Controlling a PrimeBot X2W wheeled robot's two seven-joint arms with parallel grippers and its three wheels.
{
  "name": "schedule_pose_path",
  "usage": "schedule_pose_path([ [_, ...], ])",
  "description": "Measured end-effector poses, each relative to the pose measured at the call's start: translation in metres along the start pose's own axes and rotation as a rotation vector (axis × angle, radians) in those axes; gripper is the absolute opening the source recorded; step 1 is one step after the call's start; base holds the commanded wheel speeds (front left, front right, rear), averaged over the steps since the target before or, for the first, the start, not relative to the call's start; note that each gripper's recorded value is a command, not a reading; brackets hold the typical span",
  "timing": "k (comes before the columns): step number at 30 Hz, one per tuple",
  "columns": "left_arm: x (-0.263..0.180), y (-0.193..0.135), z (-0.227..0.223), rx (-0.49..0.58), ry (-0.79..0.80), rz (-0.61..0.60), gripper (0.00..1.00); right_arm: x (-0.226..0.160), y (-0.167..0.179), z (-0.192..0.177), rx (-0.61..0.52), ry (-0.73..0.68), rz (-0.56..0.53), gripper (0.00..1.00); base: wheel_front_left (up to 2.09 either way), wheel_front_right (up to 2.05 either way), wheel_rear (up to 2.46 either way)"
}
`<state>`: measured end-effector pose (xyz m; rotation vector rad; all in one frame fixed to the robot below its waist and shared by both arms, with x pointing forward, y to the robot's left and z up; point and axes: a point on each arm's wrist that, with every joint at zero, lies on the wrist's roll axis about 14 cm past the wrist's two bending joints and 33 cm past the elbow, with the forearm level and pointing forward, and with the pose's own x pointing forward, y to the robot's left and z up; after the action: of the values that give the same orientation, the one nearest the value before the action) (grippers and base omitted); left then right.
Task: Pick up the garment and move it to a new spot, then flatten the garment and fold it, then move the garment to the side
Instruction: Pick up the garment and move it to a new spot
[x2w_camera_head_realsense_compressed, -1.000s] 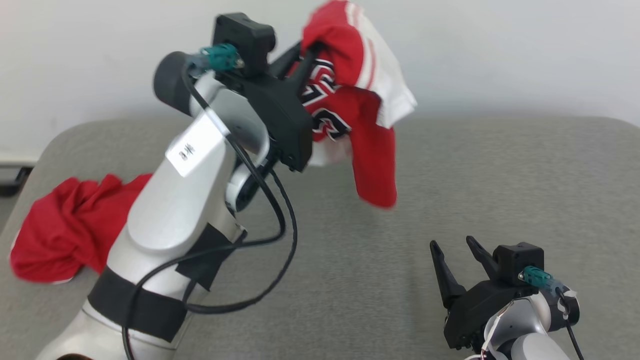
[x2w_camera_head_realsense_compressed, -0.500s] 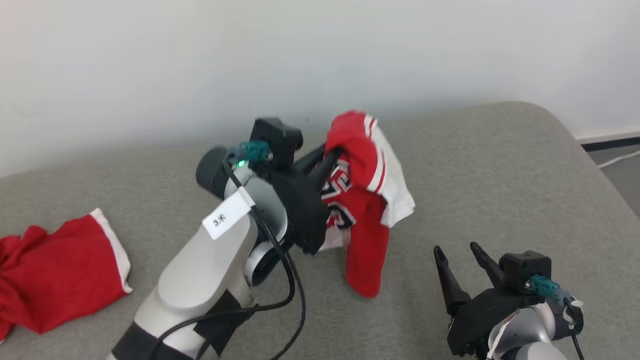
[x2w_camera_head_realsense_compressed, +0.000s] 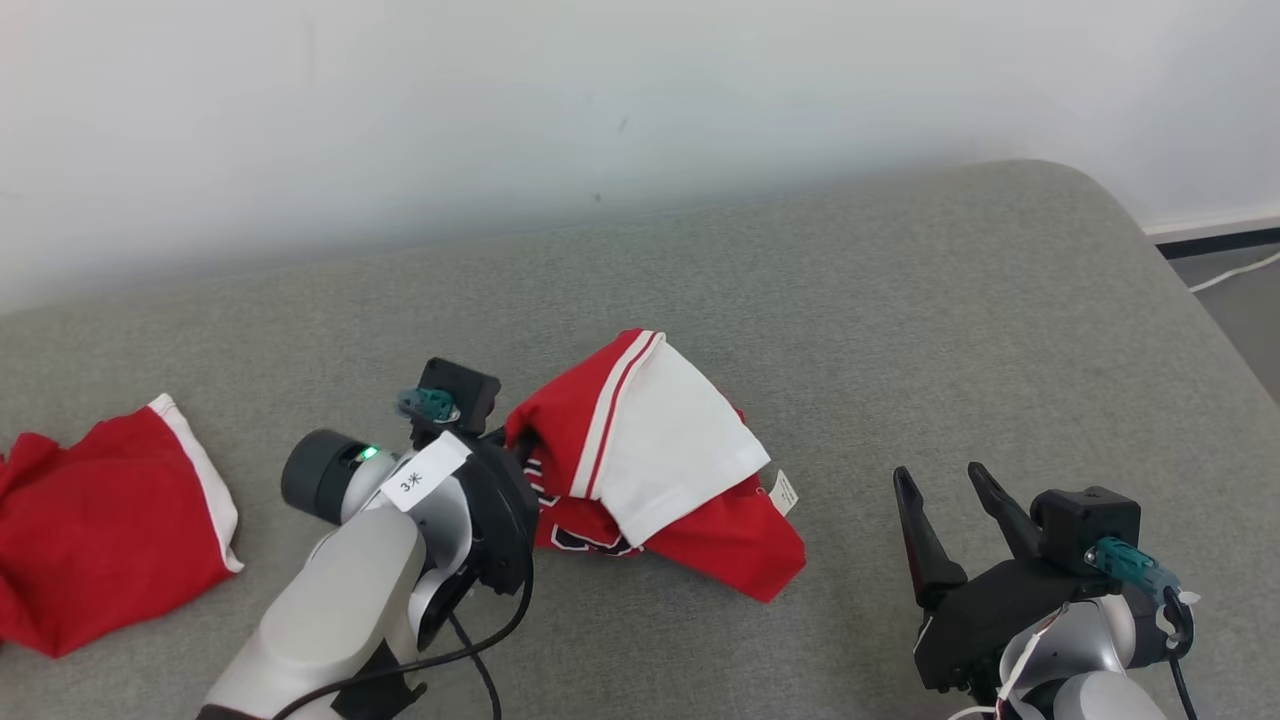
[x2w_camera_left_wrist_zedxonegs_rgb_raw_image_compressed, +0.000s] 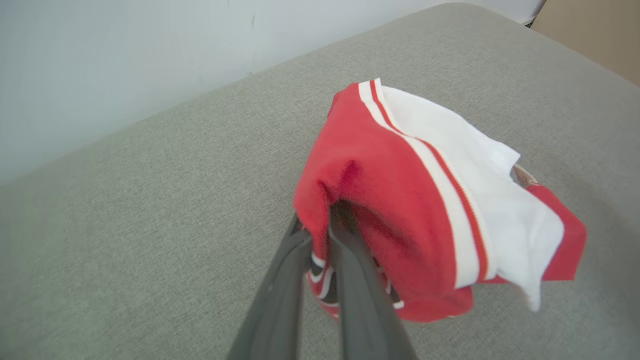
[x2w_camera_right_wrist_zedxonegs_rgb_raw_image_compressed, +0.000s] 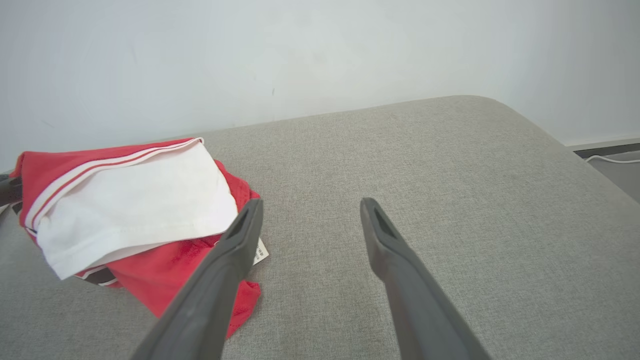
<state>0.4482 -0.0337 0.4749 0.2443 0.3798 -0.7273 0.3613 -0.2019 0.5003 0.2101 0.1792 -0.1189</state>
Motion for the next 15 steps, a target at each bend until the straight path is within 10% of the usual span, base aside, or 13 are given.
schedule_pose_path([
  [15, -0.041, 0.068, -0.028, -0.011, 0.035, 0.231, 1.00, 0.009, 0.025, 0.002, -0.005, -0.007, 0.071, 1.00, 0.00, 0.00, 0.00],
])
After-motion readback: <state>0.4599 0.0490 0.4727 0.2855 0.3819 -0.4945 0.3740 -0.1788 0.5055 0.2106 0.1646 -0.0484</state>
